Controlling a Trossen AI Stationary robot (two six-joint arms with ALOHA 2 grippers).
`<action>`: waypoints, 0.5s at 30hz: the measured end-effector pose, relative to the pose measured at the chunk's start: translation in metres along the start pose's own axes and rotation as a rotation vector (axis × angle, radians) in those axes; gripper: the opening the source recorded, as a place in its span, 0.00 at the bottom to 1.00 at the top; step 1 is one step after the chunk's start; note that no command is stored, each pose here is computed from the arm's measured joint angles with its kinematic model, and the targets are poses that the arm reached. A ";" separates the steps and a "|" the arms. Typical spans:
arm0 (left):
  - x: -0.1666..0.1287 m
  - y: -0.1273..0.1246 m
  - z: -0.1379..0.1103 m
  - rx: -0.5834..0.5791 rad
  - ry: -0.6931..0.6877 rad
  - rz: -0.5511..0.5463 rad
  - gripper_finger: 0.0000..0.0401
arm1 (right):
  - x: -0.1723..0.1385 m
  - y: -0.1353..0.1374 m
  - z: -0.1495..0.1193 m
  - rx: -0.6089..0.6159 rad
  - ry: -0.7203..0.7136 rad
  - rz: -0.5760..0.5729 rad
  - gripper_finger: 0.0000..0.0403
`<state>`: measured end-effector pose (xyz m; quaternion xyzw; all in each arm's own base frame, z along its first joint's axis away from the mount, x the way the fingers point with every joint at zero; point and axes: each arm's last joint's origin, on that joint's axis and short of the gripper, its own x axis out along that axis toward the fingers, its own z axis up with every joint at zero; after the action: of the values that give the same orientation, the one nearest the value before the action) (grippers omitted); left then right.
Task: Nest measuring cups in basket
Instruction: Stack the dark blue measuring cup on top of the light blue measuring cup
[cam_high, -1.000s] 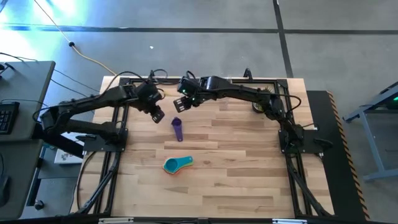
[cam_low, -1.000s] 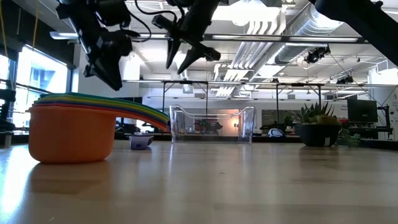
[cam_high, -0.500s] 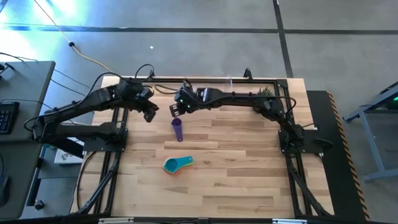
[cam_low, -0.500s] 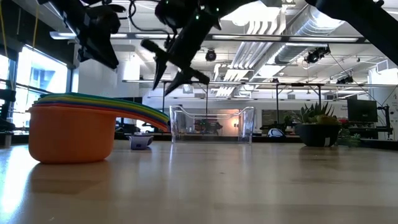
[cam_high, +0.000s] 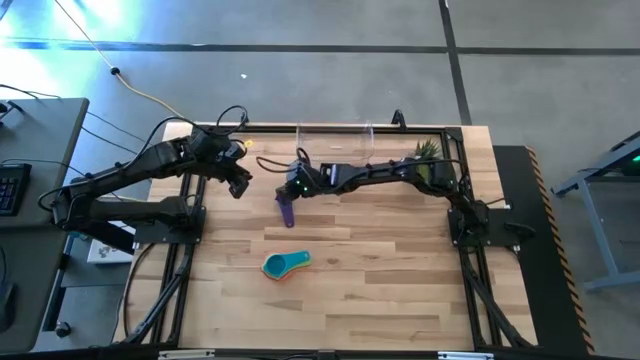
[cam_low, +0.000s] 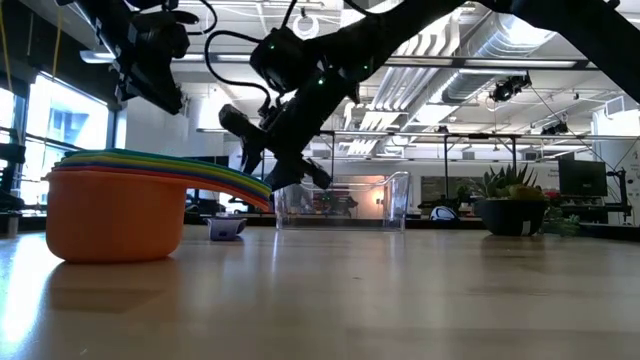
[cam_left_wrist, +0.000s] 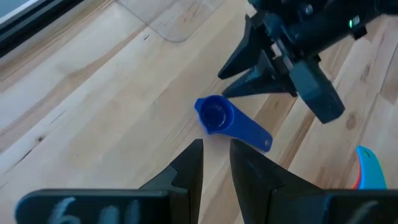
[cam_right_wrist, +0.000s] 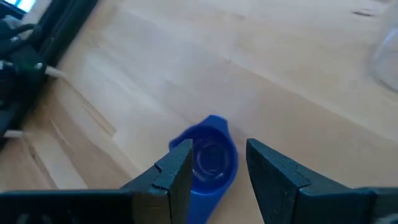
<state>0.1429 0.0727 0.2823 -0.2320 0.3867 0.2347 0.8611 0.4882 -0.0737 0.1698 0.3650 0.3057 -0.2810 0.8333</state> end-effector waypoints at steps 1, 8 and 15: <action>0.000 0.000 0.000 0.000 0.000 0.000 0.18 | 0.001 0.000 -0.003 -0.003 -0.006 0.006 0.35; 0.000 0.000 0.000 0.001 -0.003 0.001 0.18 | -0.005 0.013 0.000 -0.095 -0.053 0.012 0.35; 0.000 0.000 0.000 0.001 -0.005 0.007 0.18 | -0.032 0.039 0.034 -0.245 -0.153 -0.001 0.35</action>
<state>0.1432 0.0731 0.2824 -0.2297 0.3855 0.2382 0.8613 0.5051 -0.0703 0.2283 0.2379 0.2734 -0.2690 0.8924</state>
